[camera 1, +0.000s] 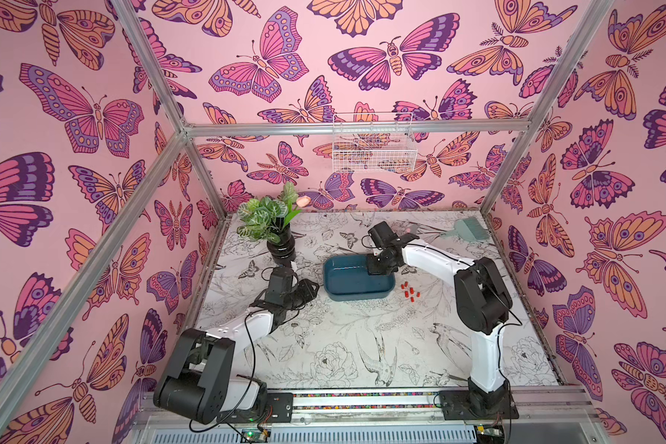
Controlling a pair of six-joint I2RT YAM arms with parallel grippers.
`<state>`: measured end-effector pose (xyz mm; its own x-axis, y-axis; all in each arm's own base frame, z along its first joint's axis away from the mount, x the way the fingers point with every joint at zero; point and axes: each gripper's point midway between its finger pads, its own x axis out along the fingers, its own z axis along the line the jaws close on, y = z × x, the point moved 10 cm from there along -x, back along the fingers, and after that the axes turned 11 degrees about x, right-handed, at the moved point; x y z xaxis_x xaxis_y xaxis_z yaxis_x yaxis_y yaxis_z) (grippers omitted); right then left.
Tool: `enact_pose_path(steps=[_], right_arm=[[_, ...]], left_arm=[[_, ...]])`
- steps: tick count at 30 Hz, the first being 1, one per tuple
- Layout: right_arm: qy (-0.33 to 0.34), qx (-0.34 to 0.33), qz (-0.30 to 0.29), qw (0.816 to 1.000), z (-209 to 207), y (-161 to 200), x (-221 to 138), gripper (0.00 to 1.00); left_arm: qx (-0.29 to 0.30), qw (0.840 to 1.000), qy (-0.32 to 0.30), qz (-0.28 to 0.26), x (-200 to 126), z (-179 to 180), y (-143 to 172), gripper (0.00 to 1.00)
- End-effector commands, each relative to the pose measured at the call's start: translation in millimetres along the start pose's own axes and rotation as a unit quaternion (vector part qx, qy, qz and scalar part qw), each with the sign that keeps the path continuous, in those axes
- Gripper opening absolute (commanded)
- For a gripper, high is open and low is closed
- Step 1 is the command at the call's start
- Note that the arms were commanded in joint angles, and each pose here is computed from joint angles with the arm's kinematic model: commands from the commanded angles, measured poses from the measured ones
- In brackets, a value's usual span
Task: Take the screw protection sleeves out of the storage box
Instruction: Pick up the screw protection sleeve from the storage box, then place the screw protection sleeve at the center of the board.
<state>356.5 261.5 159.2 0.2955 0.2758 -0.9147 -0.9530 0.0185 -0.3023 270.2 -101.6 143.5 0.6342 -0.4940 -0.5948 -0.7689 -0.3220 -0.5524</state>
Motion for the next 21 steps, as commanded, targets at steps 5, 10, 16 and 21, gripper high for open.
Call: enact_pose_path(steps=[5, 10, 16, 21], right_arm=[[-0.026, 0.001, -0.007, 1.000, 2.9, 8.8, -45.5, 0.08], [-0.030, 0.007, -0.013, 0.999, -3.6, 16.9, -69.8, 0.08], [-0.031, 0.016, -0.016, 0.999, -19.3, 28.5, -90.6, 0.08], [-0.014, 0.022, -0.019, 0.999, -39.2, 40.2, -100.5, 0.08]], left_arm=[[0.002, 1.000, 0.003, 0.001, 2.0, 1.3, -1.6, 0.31], [0.001, 1.000, 0.000, 0.006, 3.3, 1.4, -2.2, 0.31], [0.000, 1.000, 0.000, 0.008, 3.8, 1.3, -2.5, 0.30], [-0.002, 1.000, -0.001, 0.009, 3.5, 1.9, -2.5, 0.30]])
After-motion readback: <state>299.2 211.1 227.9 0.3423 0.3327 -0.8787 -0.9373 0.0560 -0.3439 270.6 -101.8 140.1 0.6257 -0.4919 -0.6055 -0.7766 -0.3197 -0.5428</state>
